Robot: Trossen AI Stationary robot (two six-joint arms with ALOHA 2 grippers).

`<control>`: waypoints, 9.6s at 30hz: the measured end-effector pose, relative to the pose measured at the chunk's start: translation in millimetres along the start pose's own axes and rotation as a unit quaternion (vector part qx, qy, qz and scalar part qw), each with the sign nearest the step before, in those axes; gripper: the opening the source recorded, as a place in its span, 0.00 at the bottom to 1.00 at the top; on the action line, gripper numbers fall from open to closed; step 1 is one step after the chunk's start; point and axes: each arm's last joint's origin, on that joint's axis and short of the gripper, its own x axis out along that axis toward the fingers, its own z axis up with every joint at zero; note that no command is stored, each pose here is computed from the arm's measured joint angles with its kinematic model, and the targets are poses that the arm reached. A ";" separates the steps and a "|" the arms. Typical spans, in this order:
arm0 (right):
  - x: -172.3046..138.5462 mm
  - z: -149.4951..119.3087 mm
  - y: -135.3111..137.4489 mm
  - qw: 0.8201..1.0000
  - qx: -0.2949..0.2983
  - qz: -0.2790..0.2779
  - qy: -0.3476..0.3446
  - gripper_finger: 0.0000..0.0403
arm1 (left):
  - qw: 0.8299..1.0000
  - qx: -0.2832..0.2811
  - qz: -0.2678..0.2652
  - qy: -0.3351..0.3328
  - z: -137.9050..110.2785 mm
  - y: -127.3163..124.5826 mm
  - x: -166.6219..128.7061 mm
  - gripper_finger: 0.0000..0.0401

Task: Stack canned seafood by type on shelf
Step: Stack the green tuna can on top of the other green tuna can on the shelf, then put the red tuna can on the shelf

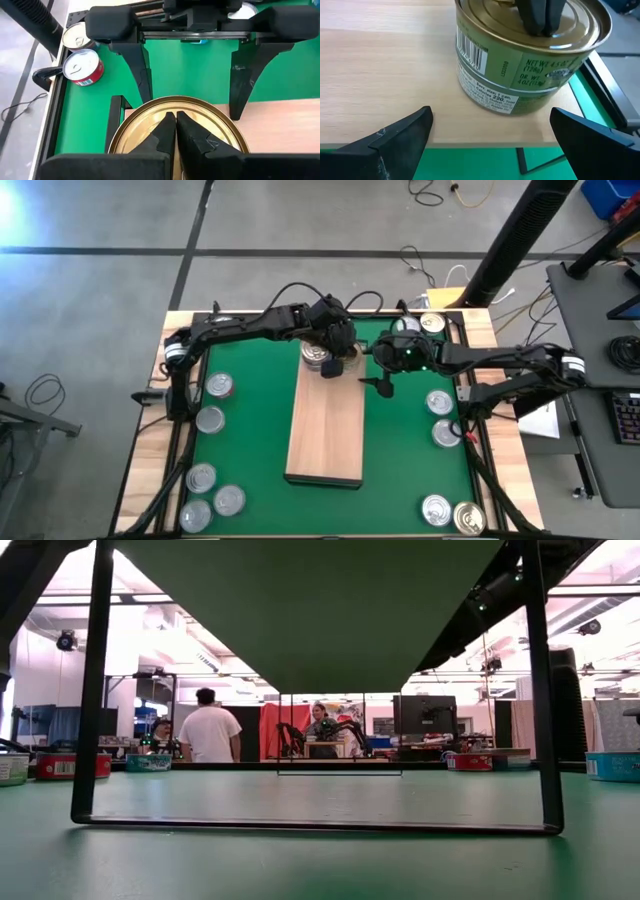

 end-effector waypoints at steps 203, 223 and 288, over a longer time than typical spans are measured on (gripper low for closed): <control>-24.8 -2.0 43.9 0.954 0.174 -0.062 0.236 0.11 | 0.865 -0.245 0.132 0.417 -252.7 -137.4 -69.2 0.00; -2.6 -64.8 54.3 0.958 0.178 -0.034 0.221 0.23 | 0.892 -0.262 0.166 0.328 -243.0 -131.2 -71.0 0.00; 124.1 -84.2 80.3 0.992 0.101 0.071 -0.002 0.72 | 0.966 -0.081 -0.101 -0.224 -267.1 -146.8 44.6 0.17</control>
